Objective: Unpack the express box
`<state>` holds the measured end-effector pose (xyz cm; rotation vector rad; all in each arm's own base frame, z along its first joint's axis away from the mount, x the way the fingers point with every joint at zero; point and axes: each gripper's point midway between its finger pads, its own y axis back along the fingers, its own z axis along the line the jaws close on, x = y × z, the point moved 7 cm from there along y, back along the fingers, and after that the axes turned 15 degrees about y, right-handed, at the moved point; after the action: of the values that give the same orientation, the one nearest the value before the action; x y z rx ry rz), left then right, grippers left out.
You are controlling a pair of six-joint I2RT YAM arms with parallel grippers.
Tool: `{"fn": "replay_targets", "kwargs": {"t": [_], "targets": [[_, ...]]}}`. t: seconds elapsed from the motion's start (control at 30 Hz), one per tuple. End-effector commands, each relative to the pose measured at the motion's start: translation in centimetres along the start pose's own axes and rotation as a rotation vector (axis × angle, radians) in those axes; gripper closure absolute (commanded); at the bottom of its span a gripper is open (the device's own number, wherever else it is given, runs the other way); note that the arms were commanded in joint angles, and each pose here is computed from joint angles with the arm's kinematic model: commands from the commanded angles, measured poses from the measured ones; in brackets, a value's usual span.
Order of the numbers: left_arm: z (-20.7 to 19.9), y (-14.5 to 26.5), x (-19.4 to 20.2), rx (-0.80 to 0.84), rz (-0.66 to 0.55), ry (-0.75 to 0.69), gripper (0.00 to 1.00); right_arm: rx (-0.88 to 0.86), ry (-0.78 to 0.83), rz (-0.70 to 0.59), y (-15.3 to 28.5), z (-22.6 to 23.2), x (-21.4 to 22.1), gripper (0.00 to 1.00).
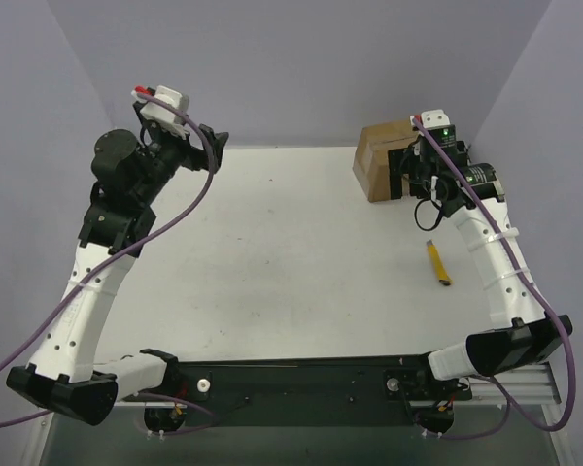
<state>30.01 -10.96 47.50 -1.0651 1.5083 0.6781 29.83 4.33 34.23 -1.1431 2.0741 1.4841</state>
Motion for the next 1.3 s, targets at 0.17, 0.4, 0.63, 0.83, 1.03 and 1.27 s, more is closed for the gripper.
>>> {"fn": "replay_targets", "kwargs": {"t": [0.17,0.4,0.63,0.83,1.03,1.27], "targets": [[2.5,0.4,10.2,-0.009,0.399,-0.035,0.03,-0.086,-0.019,-0.058,-3.5,-0.7,-4.0,0.12],[2.0,1.5,12.4,0.038,0.502,-0.006,0.05,-0.017,-0.115,-0.111,-9.5,-2.3,-9.6,0.16],[2.7,1.8,13.8,-0.008,0.535,0.002,0.06,-0.014,-0.075,-0.148,-15.7,0.1,-13.0,0.08],[3.2,1.3,14.2,-0.025,0.544,-0.018,0.06,-0.056,-0.037,-0.164,-20.8,1.8,-13.5,0.05],[3.4,1.4,14.7,-0.032,0.558,-0.025,0.06,-0.076,0.110,-0.086,-23.7,3.4,-11.1,0.06],[3.5,1.7,15.7,-0.033,0.570,-0.007,0.07,-0.341,0.300,0.030,-24.1,7.4,-6.5,0.32]]}}
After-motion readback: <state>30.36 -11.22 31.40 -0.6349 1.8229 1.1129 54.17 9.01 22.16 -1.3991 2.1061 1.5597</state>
